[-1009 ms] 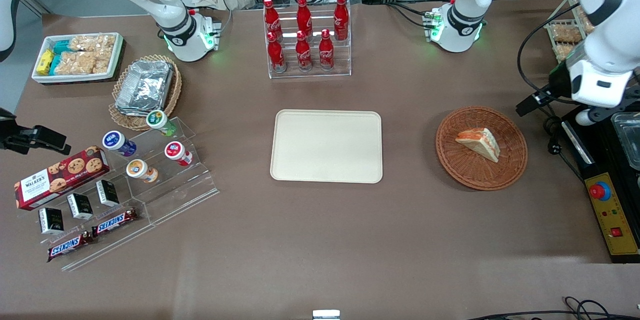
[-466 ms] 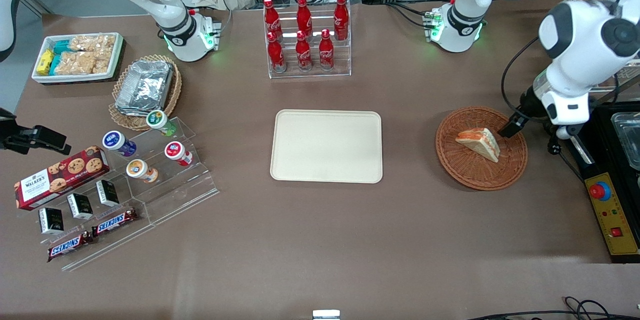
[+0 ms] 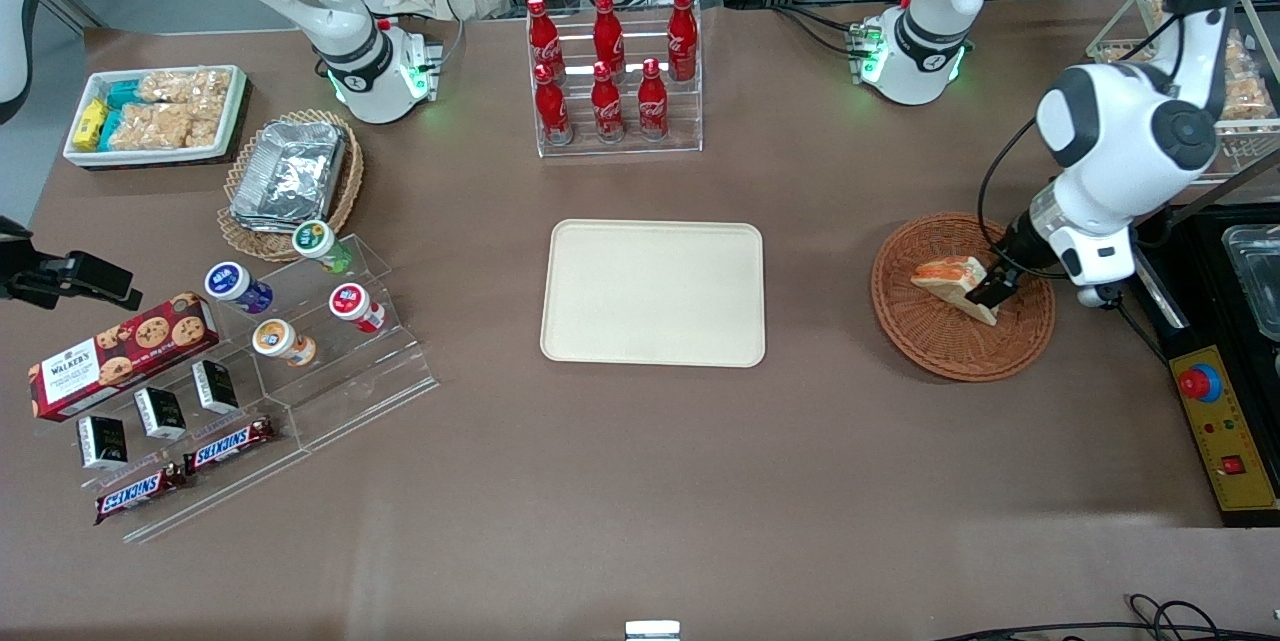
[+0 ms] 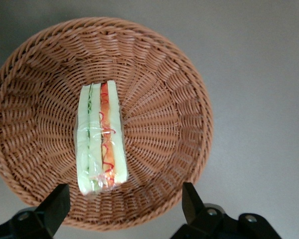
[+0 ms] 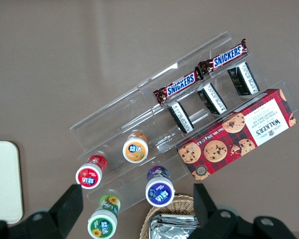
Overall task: Place sandwich from basket to tray
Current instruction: 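Lower the open left gripper over the wrapped sandwich in the basket, then close the left gripper on the sandwich's upright edge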
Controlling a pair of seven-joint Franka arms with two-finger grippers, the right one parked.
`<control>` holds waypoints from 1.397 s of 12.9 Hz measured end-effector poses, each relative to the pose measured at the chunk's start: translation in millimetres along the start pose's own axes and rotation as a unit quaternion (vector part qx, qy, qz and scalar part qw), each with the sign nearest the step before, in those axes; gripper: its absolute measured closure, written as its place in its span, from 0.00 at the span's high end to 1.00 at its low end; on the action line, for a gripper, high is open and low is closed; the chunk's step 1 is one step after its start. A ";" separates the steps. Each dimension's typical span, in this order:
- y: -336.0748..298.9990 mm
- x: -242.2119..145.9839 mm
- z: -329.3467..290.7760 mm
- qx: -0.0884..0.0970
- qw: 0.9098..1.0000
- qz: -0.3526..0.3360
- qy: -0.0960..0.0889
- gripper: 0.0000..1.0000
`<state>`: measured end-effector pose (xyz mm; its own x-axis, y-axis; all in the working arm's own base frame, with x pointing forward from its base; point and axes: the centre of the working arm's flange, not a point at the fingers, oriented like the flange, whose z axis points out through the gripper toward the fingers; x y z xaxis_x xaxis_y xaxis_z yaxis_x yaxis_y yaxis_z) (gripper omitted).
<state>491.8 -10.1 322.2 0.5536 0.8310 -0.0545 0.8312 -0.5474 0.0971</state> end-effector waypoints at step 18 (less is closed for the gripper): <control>-44.8 -9.1 74.5 -0.023 0.998 -0.041 0.034 0.38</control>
<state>453.3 -0.5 244.3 0.4778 0.8785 0.0025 0.8695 -0.4733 0.1414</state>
